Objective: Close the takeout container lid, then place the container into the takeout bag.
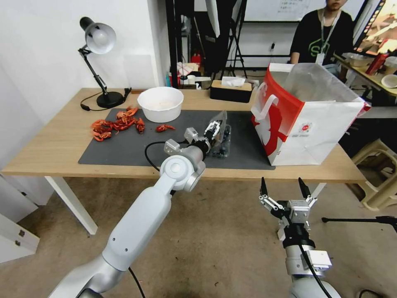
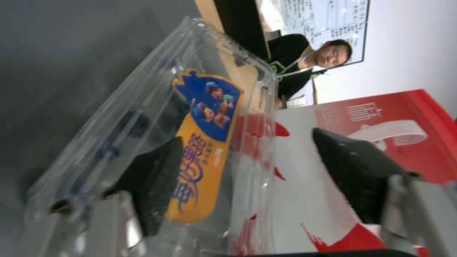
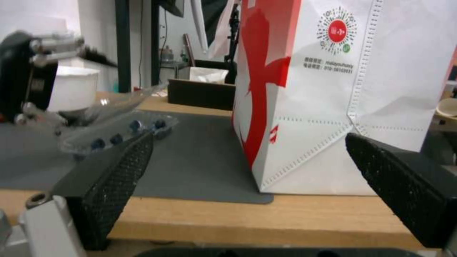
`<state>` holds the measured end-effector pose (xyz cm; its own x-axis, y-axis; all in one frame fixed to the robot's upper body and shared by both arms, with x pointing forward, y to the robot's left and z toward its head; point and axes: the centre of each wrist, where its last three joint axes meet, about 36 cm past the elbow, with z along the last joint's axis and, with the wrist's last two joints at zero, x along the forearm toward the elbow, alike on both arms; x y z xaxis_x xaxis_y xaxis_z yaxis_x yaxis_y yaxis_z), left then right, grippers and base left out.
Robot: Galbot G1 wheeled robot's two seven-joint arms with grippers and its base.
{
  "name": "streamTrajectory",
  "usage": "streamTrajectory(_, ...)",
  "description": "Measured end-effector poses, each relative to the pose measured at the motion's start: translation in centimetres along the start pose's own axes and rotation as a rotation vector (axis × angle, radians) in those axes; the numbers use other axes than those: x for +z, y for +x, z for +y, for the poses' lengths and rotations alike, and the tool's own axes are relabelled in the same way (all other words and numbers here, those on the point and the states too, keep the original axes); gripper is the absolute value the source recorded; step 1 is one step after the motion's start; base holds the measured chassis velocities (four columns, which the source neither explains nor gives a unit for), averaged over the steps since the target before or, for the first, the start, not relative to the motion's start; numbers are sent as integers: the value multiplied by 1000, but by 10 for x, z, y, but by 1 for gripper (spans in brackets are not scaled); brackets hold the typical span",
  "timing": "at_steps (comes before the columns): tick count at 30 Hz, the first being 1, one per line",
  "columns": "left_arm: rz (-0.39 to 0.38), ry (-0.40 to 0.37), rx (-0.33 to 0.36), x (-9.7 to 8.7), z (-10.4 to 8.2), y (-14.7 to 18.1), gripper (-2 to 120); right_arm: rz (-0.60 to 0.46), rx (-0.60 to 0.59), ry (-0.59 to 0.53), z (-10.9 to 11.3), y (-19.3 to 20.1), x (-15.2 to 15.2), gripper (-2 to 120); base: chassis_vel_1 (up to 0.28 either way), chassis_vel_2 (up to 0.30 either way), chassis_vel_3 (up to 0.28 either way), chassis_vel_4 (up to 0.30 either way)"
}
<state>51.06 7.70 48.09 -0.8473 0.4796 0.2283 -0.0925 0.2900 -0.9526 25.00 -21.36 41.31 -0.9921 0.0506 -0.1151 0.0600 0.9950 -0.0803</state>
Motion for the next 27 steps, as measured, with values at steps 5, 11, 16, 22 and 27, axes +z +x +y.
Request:
streamTrajectory(5, 9, -27, -17, 6, 4, 0, 51, 6, 2, -57, -4, -18, -12, 100, 0, 0, 0, 0)
streamTrajectory(11, 18, -100, -39, 16, 11, -6, 26, 71, 8, -174, -14, -41, -32, 100, 0, 0, 0, 0)
streamTrajectory(16, 14, -148, -48, 21, 15, -7, 7, 139, -4, -270, -18, -57, -42, 100, 0, 0, 0, 0)
streamTrajectory(22, 16, -189, -56, 25, 18, -7, 0, 208, -27, -373, -23, -79, -55, 100, 0, 0, 0, 0)
streamTrajectory(27, 21, -218, -60, 28, 19, -9, 0, 293, -65, -497, -27, -112, -63, 100, 0, 0, 0, 0)
